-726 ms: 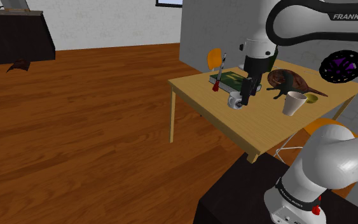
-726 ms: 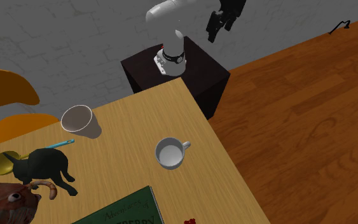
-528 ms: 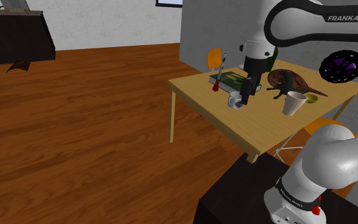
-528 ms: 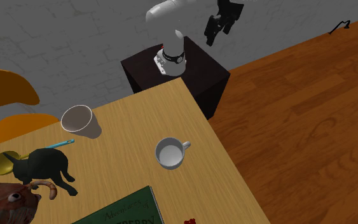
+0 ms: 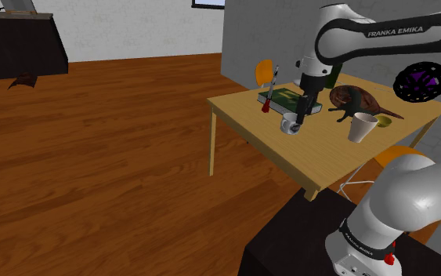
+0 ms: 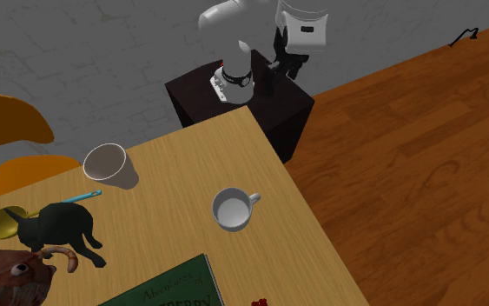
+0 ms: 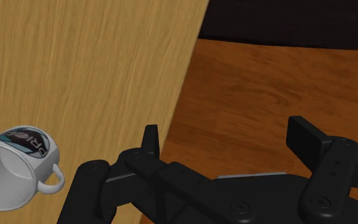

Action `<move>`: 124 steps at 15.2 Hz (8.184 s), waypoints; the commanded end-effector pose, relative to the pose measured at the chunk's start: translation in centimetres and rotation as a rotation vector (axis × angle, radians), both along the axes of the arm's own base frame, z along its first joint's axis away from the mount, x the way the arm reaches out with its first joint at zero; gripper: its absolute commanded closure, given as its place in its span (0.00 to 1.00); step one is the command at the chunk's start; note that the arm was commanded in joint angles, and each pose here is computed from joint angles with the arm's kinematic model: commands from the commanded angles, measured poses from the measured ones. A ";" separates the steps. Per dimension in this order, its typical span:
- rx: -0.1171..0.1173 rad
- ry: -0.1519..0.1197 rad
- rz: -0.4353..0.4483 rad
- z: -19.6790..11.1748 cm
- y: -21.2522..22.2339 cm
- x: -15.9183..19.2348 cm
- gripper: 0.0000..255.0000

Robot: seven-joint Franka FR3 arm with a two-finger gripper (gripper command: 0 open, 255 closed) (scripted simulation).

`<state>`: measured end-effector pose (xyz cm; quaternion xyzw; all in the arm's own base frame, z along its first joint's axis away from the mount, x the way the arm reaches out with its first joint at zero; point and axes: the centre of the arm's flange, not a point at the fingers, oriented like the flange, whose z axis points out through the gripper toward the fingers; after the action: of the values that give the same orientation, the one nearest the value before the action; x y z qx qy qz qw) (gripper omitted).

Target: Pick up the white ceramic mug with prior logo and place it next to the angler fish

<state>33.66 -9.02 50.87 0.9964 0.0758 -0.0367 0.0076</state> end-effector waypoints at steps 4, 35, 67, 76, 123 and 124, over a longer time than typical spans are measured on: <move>0.012 -0.017 0.004 -2.0 -6.2 2.4 0.00; 0.073 -0.086 0.021 -16.2 -31.7 13.8 0.00; 0.073 -0.086 0.021 -8.3 -31.7 13.9 1.00; 0.073 -0.086 0.021 -3.5 -31.7 13.9 1.00; 0.073 -0.086 0.021 7.6 -51.0 -14.5 1.00; 0.073 -0.086 0.021 7.6 -51.8 -15.6 1.00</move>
<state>19.36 -60.06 58.54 0.9959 0.0865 0.0089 -0.0250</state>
